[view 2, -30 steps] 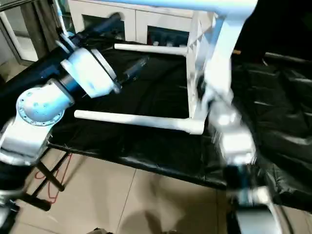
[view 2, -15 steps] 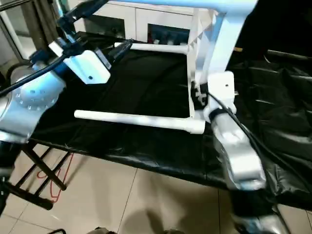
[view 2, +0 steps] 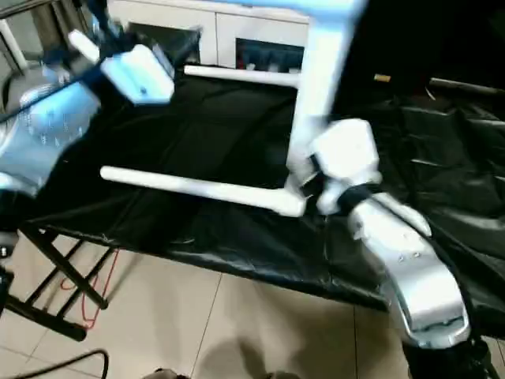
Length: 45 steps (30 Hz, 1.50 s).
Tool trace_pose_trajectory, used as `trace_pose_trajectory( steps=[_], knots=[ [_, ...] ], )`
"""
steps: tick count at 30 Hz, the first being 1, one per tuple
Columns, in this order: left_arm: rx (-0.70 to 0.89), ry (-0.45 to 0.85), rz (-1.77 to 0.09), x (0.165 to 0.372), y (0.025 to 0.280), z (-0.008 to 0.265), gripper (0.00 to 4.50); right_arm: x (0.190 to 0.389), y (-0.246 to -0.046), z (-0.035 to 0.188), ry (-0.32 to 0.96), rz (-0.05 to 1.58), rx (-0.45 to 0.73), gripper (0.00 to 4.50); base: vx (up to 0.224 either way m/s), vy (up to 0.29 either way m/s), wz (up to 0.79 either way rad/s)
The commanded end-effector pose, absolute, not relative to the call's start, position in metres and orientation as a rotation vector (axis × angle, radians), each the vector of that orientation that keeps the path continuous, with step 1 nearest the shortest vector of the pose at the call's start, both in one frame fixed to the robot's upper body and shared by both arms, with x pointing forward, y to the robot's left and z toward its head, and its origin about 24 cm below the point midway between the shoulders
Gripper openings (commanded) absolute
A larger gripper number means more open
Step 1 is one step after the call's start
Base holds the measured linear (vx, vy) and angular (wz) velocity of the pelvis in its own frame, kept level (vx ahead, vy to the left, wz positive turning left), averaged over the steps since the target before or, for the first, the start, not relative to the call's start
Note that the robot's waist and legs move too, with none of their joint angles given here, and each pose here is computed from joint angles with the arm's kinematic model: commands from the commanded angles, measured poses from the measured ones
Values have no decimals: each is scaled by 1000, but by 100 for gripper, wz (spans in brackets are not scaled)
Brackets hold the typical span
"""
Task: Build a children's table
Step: Flip table
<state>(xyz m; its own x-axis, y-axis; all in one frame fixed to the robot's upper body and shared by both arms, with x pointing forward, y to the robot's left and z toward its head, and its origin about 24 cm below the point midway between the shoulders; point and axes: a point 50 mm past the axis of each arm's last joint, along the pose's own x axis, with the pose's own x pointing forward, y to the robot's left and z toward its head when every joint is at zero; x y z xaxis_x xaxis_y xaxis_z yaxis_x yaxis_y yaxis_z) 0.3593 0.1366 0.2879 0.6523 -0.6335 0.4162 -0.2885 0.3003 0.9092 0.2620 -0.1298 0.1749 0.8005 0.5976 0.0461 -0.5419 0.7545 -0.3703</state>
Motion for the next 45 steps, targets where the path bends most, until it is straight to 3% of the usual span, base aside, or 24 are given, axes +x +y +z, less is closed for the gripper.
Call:
trace_pose_trajectory(
  steps=[1,8,14,15,17,21,26,27,35,36,38,45],
  knots=[
    [1316,-895,-241,361,141,295,450,258,-126,179,-183,652,-378,410,0,0,0],
    [1407,-811,-211,372,165,296,450,256,-123,175,-177,699,-392,410,0,0,0],
    [1433,-787,-232,381,163,301,450,260,-116,177,-197,729,-338,410,0,0,0],
    [1431,-787,-232,381,162,301,421,261,-115,177,-198,731,-339,411,0,0,0],
    [1425,-786,-229,384,161,303,421,262,-113,176,-200,754,-335,411,0,0,0],
    [1429,-752,-252,389,158,300,378,262,-111,176,-214,766,-329,411,0,0,0],
    [1437,-729,-244,393,159,302,369,263,-110,176,-223,764,-324,411,0,0,0],
    [1436,-722,-241,394,160,302,339,263,-110,176,-224,765,-321,411,0,0,0],
    [1413,-666,-237,400,158,311,293,263,-106,174,-230,773,-292,411,0,0,0],
    [1352,-633,-260,401,157,313,278,264,-106,178,-236,768,-206,411,0,0,0],
    [1277,-588,-292,403,156,313,264,265,-107,180,-237,767,-184,411,0,0,0],
    [1050,-422,-369,411,159,302,219,269,-122,167,-172,738,-236,411,0,0,0]
  ],
)
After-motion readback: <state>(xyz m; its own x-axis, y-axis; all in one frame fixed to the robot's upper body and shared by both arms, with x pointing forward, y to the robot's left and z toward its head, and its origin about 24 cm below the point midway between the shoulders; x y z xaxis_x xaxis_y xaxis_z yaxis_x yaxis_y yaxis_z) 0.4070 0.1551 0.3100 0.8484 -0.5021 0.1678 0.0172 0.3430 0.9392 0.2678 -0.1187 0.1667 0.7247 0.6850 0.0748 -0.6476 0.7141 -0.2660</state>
